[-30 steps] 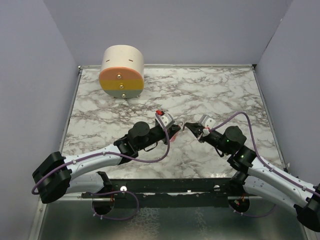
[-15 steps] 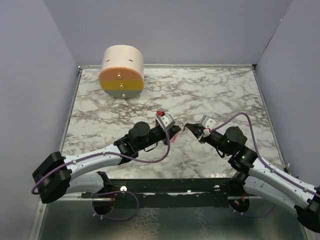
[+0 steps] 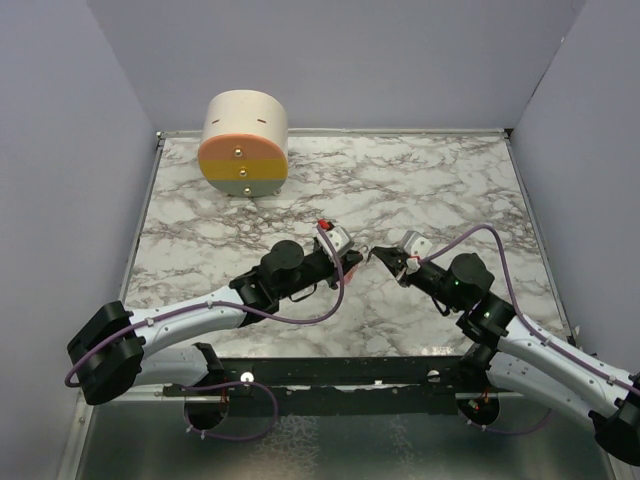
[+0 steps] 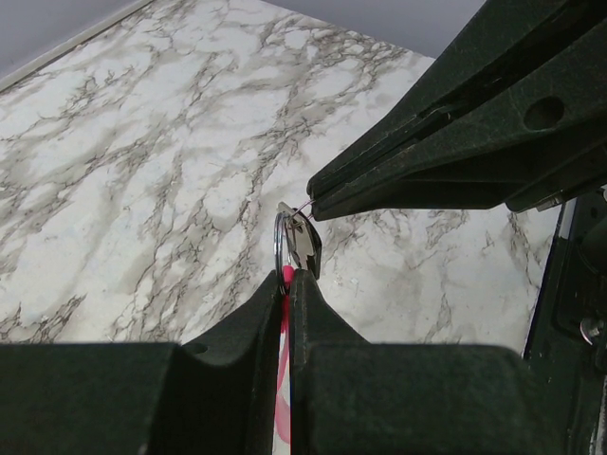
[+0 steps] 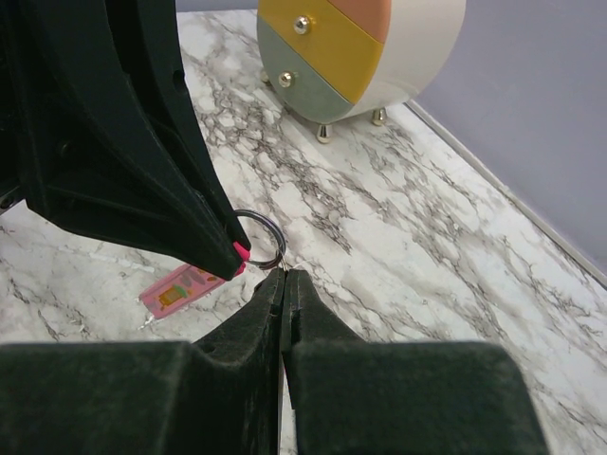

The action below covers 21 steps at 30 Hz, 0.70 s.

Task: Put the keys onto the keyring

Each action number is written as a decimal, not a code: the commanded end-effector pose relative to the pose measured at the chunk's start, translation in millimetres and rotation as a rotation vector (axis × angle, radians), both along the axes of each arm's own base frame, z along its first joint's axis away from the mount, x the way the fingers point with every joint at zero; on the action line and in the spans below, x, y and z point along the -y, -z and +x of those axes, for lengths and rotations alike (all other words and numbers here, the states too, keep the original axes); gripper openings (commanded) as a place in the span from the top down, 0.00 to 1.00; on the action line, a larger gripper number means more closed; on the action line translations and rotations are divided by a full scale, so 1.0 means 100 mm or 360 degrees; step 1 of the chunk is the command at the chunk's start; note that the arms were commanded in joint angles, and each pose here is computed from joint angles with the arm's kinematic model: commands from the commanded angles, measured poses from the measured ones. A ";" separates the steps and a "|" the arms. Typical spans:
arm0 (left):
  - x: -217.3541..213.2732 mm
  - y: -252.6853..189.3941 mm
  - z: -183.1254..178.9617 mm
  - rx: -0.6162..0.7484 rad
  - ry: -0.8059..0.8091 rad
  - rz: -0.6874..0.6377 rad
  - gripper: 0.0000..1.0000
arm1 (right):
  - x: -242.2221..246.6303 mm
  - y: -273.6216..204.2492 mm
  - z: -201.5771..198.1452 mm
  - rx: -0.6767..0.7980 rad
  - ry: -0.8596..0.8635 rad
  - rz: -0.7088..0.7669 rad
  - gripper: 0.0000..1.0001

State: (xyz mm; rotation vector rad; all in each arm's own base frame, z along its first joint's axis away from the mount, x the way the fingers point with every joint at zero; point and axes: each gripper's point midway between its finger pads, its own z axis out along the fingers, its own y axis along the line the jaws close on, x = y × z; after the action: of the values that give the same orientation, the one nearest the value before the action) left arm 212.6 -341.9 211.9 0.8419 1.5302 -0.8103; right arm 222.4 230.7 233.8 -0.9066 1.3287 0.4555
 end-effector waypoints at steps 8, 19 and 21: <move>-0.07 0.00 0.11 0.0001 -0.0102 0.0037 0.57 | 0.06 -0.23 0.04 0.0091 0.0066 0.0060 0.99; -0.19 -0.01 0.18 0.0018 -0.0198 0.0033 0.49 | 0.05 -0.22 0.05 0.0069 0.0060 0.0057 0.99; -0.20 -0.01 0.20 0.0020 -0.0214 0.0034 0.49 | 0.04 -0.21 0.05 0.0054 0.0057 0.0055 0.99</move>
State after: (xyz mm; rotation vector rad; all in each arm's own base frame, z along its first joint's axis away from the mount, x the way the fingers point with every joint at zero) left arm 226.7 -329.9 205.3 0.7912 1.5802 -0.7244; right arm 223.5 227.6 236.3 -0.8907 1.3289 0.4430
